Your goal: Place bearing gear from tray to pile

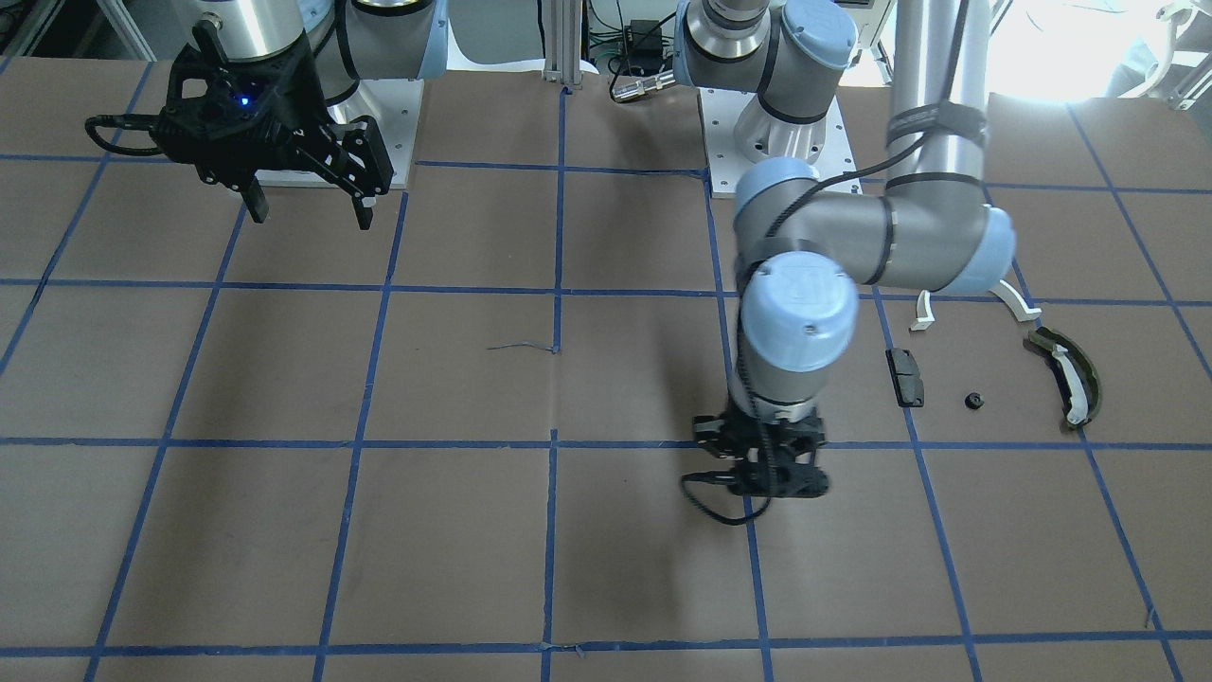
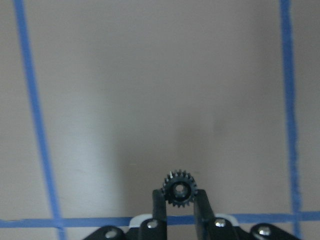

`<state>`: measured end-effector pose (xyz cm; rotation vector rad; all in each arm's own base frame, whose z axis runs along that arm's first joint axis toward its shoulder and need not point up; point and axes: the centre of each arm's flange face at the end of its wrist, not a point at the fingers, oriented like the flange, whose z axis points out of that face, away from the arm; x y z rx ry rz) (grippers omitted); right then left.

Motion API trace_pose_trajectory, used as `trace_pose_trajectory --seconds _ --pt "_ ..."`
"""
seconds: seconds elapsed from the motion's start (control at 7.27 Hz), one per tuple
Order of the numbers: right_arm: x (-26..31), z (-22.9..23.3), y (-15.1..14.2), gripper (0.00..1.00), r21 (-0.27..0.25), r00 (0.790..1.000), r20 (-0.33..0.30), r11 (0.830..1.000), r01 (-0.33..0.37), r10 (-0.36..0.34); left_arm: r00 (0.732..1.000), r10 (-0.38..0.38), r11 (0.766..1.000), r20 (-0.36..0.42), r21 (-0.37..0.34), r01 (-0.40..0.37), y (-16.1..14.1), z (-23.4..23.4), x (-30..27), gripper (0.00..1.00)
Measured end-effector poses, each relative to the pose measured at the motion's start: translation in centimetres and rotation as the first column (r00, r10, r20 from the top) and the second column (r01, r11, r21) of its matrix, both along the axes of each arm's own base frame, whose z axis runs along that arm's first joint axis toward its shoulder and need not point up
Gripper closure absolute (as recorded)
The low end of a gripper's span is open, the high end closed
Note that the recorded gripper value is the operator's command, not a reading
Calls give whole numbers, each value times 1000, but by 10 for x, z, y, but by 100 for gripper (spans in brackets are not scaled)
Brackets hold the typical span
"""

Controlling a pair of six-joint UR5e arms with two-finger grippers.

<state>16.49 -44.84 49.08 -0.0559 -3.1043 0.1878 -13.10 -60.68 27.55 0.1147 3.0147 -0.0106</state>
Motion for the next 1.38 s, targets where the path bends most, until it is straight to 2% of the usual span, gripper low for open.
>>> trace_pose_trajectory --seconds 0.28,0.55,0.69,0.96,1.38 --pt "0 0 -1 0 -1 1000 0 1000 0 0 996 -88 995 5 47 88 17 4 143 100" --pt "0 1 -1 0 -2 1000 0 1000 0 0 992 -125 989 -36 77 127 49 -3 256 100" --pt "0 1 -1 0 -2 1000 0 1000 0 0 990 -119 988 -75 86 125 70 -13 299 100" --pt "0 1 -1 0 -3 1000 0 1000 0 0 987 -74 993 -143 79 85 101 -38 360 100" --pt "0 2 -1 0 -3 1000 0 1000 0 0 983 -57 993 -177 89 74 114 -69 376 100"
